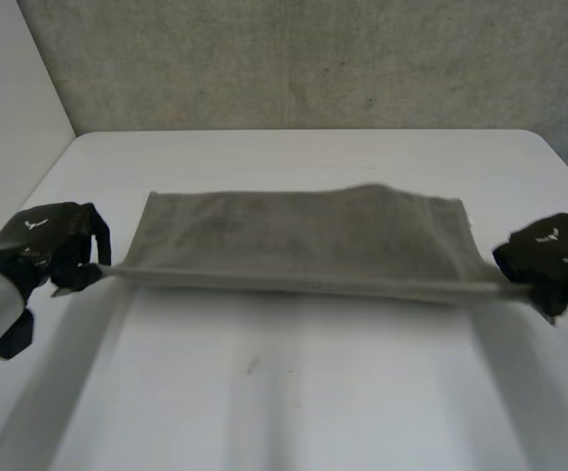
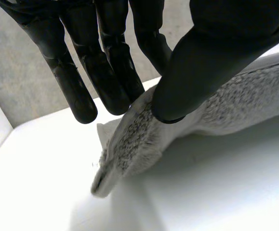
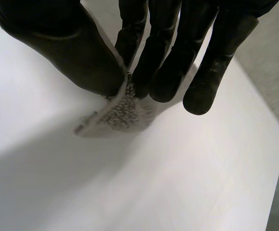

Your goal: Fold the towel.

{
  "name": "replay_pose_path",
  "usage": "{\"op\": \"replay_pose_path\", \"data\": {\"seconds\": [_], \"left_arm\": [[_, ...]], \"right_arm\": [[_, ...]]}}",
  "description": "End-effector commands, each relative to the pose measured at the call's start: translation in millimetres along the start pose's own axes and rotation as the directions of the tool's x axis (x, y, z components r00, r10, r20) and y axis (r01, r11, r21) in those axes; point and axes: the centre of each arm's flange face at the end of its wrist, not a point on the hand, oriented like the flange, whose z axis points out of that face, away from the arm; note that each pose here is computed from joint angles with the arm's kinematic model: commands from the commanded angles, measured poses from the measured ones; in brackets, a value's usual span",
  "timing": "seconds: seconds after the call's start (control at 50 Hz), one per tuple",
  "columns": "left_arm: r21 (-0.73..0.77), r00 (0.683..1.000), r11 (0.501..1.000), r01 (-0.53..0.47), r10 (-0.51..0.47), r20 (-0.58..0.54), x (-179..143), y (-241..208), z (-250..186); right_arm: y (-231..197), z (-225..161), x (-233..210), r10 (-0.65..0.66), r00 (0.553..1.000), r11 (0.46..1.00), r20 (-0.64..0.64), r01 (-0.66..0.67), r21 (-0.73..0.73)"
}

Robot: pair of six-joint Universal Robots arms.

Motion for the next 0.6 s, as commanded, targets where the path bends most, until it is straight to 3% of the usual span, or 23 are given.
{"op": "replay_pose_path", "data": {"seconds": [0.02, 0.12, 0.26, 0.4, 0.44, 0.6], "left_arm": [[0.041, 0.985, 0.985, -0.166, 0.167, -0.034, 2, -8, -27], [0.073, 0.984, 0.983, -0.17, 0.174, -0.045, 0, -14, -19], [0.11, 0.974, 0.985, -0.134, 0.151, -0.167, 25, -11, 51], [0.123, 0.983, 0.982, -0.142, 0.155, -0.102, 26, -11, 115], [0.129, 0.985, 0.98, -0.148, 0.158, -0.069, 25, -8, 145], [0.138, 0.984, 0.978, -0.155, 0.165, -0.064, 35, 6, 186]], "right_arm": [[-11, -22, 24, -0.068, 0.996, 0.995, -0.061, 0.073, 0.067], [-10, 1, 29, -0.026, 0.999, 0.994, -0.022, 0.028, 0.102], [-12, 50, 26, -0.012, 1.0, 0.996, -0.012, 0.013, 0.093], [-18, 100, 20, -0.036, 0.997, 0.997, -0.069, 0.041, 0.07], [-16, 127, 24, -0.01, 0.992, 0.995, -0.124, 0.023, 0.102], [-24, 163, 30, 0.025, 0.972, 0.976, -0.233, 0.028, 0.217]]}}
